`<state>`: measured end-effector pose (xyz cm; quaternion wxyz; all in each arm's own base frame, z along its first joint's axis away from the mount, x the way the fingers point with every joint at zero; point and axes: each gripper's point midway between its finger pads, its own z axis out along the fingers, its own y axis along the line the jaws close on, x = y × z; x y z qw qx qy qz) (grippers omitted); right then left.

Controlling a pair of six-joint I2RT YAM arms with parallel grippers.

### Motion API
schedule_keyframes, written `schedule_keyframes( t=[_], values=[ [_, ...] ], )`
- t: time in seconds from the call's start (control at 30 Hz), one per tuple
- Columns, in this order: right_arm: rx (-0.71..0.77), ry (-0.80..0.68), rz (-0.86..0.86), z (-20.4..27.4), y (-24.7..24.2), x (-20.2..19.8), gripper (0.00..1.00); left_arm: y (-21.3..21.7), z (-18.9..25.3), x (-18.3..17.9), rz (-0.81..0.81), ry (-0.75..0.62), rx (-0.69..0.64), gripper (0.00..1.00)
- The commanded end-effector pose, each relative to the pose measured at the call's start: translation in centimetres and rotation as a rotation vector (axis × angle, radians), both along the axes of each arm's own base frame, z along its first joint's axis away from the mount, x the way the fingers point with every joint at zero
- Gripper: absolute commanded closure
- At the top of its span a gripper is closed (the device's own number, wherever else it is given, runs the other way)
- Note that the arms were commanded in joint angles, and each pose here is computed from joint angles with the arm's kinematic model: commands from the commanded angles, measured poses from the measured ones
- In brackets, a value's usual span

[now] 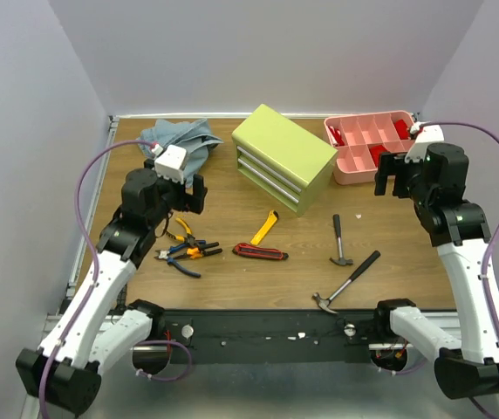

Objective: Sort the tools into containers

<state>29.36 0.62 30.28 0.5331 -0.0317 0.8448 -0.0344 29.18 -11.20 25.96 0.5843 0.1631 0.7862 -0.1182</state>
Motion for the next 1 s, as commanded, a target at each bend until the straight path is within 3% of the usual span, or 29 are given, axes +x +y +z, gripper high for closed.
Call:
schedule_keyframes(
  t=[0.0,0.17,0.33,0.47,0.57,0.73,0.8,0.87,0.97],
  values=[
    [-0.095,0.072,-0.010,0.4,-1.1,0.2,0.00,-1.8,1.9,2.8,0.078,0.068,-0.219,0.01],
    [-0.113,0.098,0.158,1.5,1.2,3.2,0.00,-3.6,2.9,5.2,0.131,0.089,-0.464,0.01],
    [0.063,0.084,0.410,1.7,6.8,4.8,0.00,-6.3,2.6,7.0,0.069,0.136,-0.604,0.01],
    [0.186,0.129,0.474,1.6,9.2,6.4,0.00,-7.4,1.7,8.9,0.073,0.234,-0.739,0.01],
    [0.232,0.159,0.522,0.9,10.5,8.3,0.00,-8.7,0.3,9.9,0.060,0.326,-0.802,0.05],
    [0.383,0.219,0.586,0.2,13.0,10.4,0.05,-10.7,-1.2,10.4,-0.023,0.394,-0.871,0.28],
    [0.422,0.216,0.588,0.9,13.7,11.1,0.06,-11.3,-3.4,10.4,-0.033,0.505,-0.953,0.35],
    [0.428,0.235,0.584,0.1,13.9,12.2,0.07,-11.6,-3.3,11.1,-0.041,0.502,-1.049,0.39],
    [0.432,0.254,0.572,-0.9,14.3,13.5,0.08,-11.4,-5.1,12.0,-0.001,0.470,-1.065,0.41]
  ],
)
